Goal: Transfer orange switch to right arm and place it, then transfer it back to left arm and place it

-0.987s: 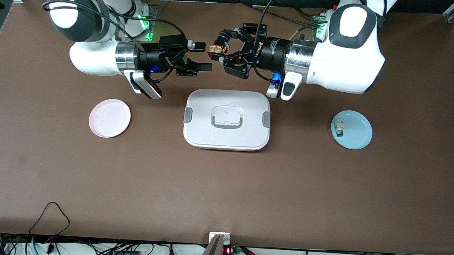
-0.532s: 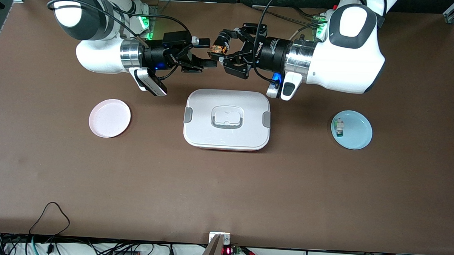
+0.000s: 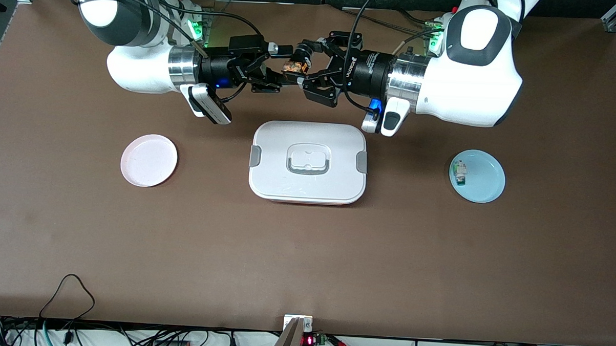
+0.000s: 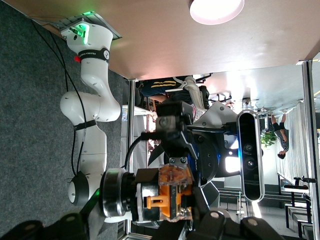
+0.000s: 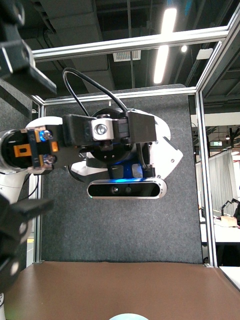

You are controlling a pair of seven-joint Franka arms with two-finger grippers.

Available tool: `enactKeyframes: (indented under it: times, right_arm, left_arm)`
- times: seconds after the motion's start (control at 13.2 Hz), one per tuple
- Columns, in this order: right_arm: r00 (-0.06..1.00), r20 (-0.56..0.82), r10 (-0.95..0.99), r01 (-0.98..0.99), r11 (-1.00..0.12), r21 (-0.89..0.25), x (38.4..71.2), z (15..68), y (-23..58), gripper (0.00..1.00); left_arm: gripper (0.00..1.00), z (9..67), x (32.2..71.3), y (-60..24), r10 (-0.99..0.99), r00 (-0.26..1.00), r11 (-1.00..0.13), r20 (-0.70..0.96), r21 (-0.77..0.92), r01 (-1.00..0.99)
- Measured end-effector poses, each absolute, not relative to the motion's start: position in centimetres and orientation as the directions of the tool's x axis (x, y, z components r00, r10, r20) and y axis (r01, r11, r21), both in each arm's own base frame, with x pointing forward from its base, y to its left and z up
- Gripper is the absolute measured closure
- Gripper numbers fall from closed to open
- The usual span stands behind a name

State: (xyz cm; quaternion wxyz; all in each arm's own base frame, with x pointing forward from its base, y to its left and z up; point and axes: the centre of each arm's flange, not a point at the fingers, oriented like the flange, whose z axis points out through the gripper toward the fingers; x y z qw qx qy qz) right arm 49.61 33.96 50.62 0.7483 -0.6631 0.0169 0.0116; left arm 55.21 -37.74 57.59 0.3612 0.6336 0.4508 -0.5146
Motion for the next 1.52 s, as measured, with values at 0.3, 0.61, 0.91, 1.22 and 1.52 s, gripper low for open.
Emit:
enactKeyframes:
  times: [0.3,0.61,0.91,1.22,1.52]
  right_arm:
    - [0.999,-0.038,-0.005,-0.037,0.121,-0.992,49.56,50.78,33.94,0.47]
    - [0.999,-0.032,-0.01,-0.031,0.122,-0.992,49.55,50.85,33.86,0.64]
    - [0.999,-0.031,-0.011,-0.029,0.122,-0.992,49.55,50.85,33.86,0.64]
    - [0.999,-0.032,-0.013,-0.03,0.12,-0.992,49.55,50.77,33.84,0.64]
    - [1.0,-0.028,-0.013,-0.026,0.121,-0.992,49.47,51.02,33.81,0.66]
  left_arm:
    - [0.28,57.59,55.21,-37.74,0.2,0.064,-0.333,-0.978,-0.006,0.943]
    - [0.28,57.77,55.28,-37.7,0.19,0.056,-0.329,-0.98,-0.01,0.944]
    - [0.28,57.78,55.28,-37.7,0.19,0.056,-0.329,-0.98,-0.01,0.944]
    - [0.28,57.61,55.35,-37.71,0.191,0.049,-0.328,-0.98,-0.017,0.944]
    - [0.0,56.84,55.83,-37.48,0.194,0.031,-0.323,-0.981,-0.034,0.946]
